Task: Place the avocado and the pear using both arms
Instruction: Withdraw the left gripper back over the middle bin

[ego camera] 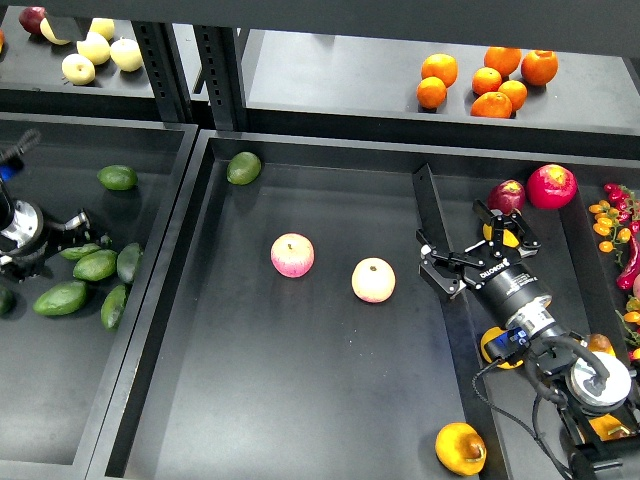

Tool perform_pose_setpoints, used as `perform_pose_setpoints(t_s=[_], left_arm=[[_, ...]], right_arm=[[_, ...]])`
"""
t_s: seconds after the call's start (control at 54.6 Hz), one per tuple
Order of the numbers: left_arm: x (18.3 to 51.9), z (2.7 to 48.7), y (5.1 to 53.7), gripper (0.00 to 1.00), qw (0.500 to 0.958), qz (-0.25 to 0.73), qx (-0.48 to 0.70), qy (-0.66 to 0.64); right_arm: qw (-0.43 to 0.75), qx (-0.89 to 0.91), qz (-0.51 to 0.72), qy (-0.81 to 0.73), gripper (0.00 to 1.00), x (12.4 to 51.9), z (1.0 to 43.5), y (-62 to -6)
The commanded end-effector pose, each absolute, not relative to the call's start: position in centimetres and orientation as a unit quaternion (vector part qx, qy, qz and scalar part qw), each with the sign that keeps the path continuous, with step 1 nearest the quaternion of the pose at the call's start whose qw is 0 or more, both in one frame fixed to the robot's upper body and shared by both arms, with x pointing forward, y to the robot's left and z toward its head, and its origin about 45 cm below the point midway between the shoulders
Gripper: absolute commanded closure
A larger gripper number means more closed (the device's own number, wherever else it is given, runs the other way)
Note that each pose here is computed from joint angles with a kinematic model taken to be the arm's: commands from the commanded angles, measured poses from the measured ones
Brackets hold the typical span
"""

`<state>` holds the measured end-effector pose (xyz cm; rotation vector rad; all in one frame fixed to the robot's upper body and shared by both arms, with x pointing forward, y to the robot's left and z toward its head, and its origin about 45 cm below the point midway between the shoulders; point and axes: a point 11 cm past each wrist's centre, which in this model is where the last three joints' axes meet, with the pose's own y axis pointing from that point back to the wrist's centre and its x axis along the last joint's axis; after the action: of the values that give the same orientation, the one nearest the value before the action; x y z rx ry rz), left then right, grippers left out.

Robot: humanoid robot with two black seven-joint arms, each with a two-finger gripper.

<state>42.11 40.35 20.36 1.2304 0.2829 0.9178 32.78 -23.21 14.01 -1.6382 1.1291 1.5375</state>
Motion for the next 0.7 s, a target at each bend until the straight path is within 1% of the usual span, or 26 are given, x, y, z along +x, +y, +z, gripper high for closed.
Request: perform_pose_setpoints(t_s=[0.0,0.183,0.293,0.494,0.568,0.677], left_arm=[[43.5,22.3,39.0,0.01,0.743,0.44,0.487,0.134],[44.4,24.0,38.1,0.01,0.773,0.467,0.402,0.153],[44.1,23.6,38.0,0.01,0.784,0.478,0.35,0.187],[43.0,21.5,37.1,0.01,0.797,0.484,0.24,0.271],[42.8,20.6,35.6,0.01,0.802,0.476,0.193,0.304],[41.8,17.9,32.5,0.01,0.806,0.452,0.133,0.357]], right_arm=[[0.31,-0.619,0.581,0.429,0.0,32.8,14.0,-23.4],[0.314,-0.619,0.577,0.432,0.0,33.0,14.2,-23.9],[0.313,-0.618,0.577,0.433,0.0,32.9,14.2,-23.9],[0.316,-0.628,0.564,0.433,0.0,33.0,14.6,-24.7],[0.311,-0.635,0.555,0.438,0.0,33.0,14.6,-25.7],[0.304,-0.633,0.558,0.443,0.0,32.2,13.8,-26.1]])
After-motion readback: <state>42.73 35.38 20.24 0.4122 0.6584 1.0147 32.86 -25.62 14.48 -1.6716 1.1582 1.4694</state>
